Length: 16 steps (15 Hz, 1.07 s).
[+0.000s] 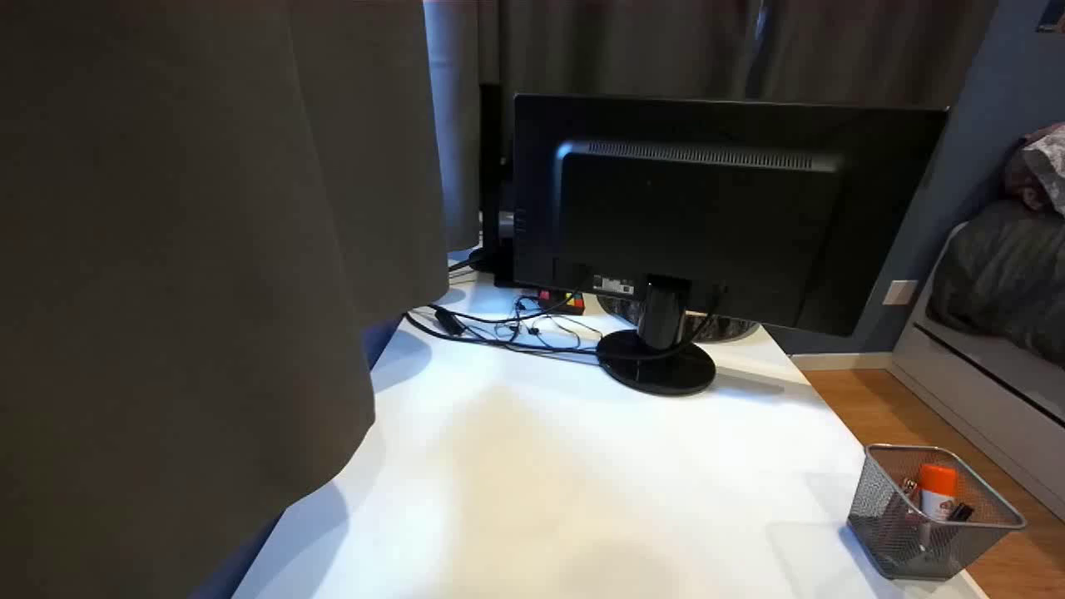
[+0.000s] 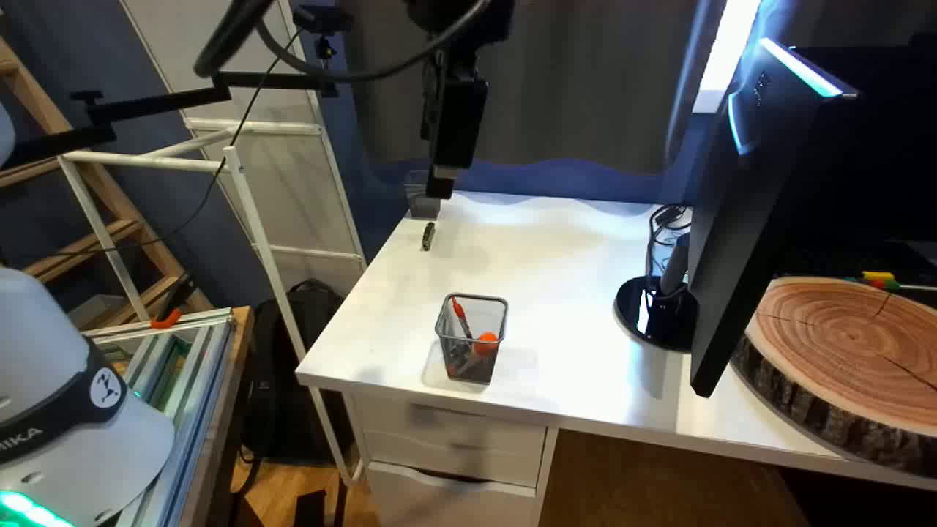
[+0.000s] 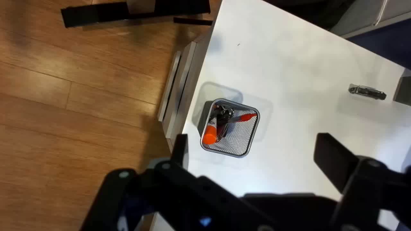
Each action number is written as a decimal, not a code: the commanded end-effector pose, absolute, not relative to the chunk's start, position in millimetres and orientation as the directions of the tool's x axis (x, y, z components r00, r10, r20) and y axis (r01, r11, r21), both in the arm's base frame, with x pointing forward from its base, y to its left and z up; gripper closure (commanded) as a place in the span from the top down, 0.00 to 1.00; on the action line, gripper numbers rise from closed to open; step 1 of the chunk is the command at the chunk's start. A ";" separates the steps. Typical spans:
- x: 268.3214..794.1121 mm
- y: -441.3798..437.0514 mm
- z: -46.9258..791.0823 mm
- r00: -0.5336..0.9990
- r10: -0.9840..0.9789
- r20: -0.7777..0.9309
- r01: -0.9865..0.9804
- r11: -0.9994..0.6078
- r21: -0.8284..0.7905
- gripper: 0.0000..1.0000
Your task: Pick up the object on the left side next to the basket and put it on the stand of the tv on the right
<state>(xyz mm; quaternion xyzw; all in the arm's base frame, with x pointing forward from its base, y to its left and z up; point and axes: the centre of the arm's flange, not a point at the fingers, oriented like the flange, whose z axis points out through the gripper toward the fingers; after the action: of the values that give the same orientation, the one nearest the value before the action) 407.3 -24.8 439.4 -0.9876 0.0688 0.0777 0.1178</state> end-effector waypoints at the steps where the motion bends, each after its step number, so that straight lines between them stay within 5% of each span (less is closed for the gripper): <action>1: 407.4 -24.8 439.4 0.978 -0.118 -0.170 -0.154 -0.963 -0.222 1.00; 9: 407.4 -24.8 439.3 0.978 -0.118 -0.170 -0.154 -0.963 -0.222 1.00; 16: 478.2 110.5 372.7 0.938 0.310 -0.153 0.264 -0.928 -0.262 1.00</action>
<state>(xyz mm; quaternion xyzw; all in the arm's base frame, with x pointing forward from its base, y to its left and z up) 434.3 63.2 408.1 -0.9867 -0.0756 0.0826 0.1177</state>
